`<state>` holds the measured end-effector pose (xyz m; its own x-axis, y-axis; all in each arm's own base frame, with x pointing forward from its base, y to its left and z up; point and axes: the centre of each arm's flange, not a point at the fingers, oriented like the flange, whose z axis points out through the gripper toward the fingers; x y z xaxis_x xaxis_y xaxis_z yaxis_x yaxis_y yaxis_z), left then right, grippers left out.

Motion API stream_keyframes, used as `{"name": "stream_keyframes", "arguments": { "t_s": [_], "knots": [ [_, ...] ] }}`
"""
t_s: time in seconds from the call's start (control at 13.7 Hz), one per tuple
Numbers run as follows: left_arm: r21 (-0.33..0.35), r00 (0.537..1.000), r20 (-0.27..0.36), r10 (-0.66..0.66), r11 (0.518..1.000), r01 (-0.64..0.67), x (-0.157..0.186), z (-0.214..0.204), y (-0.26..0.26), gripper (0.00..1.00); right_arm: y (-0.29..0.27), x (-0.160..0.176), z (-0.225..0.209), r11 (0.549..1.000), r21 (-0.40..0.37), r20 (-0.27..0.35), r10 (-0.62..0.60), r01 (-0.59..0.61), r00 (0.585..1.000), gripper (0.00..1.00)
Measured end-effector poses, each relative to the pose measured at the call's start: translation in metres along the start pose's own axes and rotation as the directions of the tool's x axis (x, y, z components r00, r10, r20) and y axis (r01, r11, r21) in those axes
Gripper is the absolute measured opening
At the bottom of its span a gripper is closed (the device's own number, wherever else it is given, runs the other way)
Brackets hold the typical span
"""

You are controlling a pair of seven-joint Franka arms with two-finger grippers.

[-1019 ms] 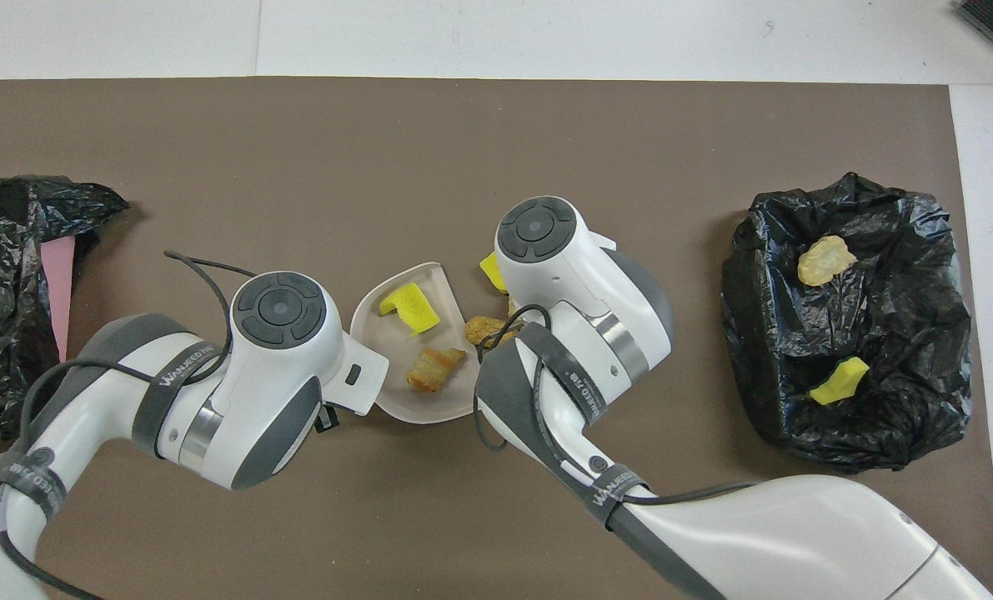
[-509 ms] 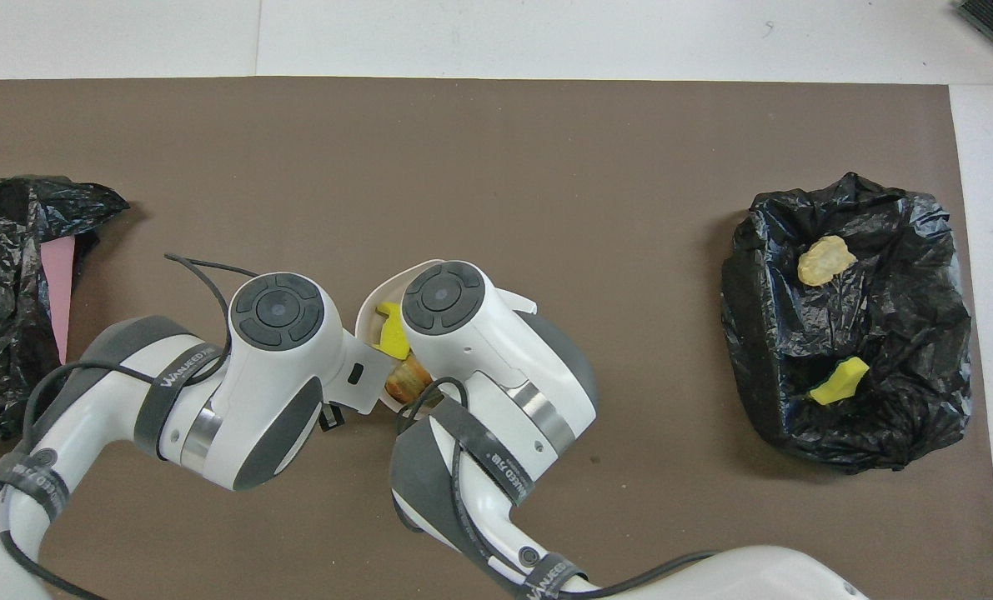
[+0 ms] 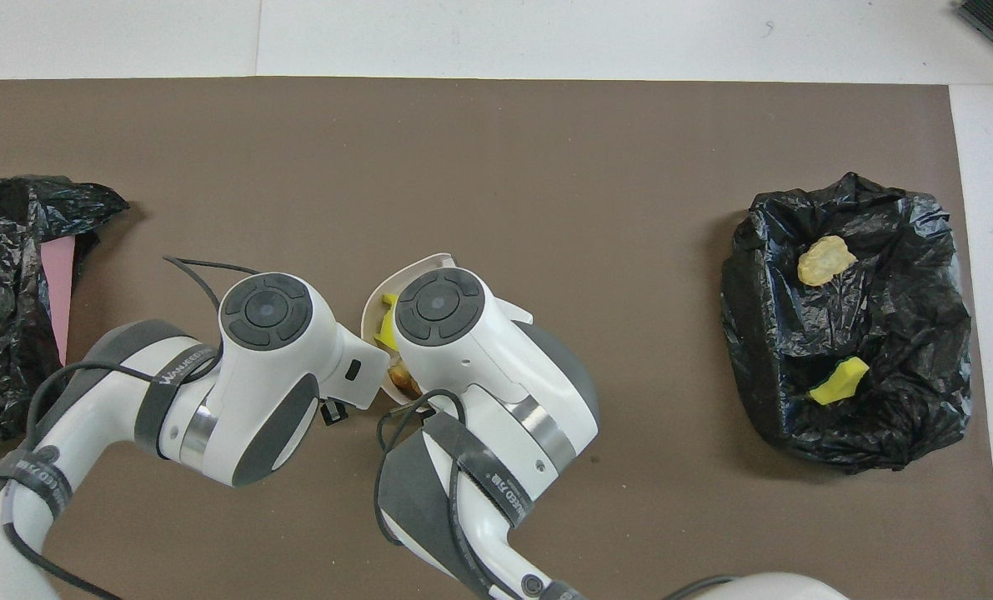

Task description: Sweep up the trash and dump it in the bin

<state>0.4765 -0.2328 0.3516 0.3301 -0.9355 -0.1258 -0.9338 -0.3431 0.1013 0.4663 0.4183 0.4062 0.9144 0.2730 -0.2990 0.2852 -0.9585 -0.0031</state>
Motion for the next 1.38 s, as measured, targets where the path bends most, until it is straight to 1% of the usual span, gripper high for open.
{"name": "stream_keyframes", "arguments": {
  "t_s": [0.15,0.22,0.36,0.58,0.8,1.02,1.16,1.38],
  "knots": [
    [-0.042,0.997,-0.077,-0.008,0.999,0.005,-0.014,0.004,-0.021,0.32,0.000,-0.011,-0.022,1.000,0.009,-0.037,0.001,-0.001,0.999,0.26],
    [-0.055,0.995,-0.102,-0.008,0.998,0.003,-0.022,0.006,-0.031,0.32,0.000,-0.016,-0.030,1.000,0.010,-0.048,0.004,-0.004,0.999,0.26],
    [-0.059,0.992,-0.125,-0.011,0.998,0.003,-0.030,0.009,-0.041,0.32,-0.001,-0.024,-0.038,1.000,0.008,-0.052,0.006,-0.006,0.999,0.26],
    [-0.059,0.988,-0.153,-0.010,0.998,0.001,-0.027,0.007,-0.043,0.32,-0.002,-0.024,-0.035,1.000,0.006,-0.047,0.011,-0.011,0.999,0.26],
    [-0.055,0.982,-0.191,0.012,0.998,-0.023,-0.040,0.001,-0.064,0.32,-0.002,-0.025,-0.037,0.997,0.010,-0.050,0.079,-0.079,0.996,0.26],
    [-0.039,0.977,-0.210,0.046,0.998,-0.055,-0.062,-0.009,-0.094,0.32,-0.005,-0.032,-0.046,0.988,0.020,-0.066,0.152,-0.151,0.986,0.26],
    [-0.026,0.975,-0.208,0.074,0.996,-0.081,-0.077,-0.026,-0.112,0.32,-0.014,-0.043,-0.045,0.984,0.022,-0.067,0.178,-0.177,0.982,0.26],
    [0.014,0.974,-0.174,0.147,0.989,-0.147,-0.112,-0.050,-0.141,0.32,-0.034,-0.067,-0.017,0.974,0.076,-0.089,0.221,-0.214,0.971,0.26]
  ]
}}
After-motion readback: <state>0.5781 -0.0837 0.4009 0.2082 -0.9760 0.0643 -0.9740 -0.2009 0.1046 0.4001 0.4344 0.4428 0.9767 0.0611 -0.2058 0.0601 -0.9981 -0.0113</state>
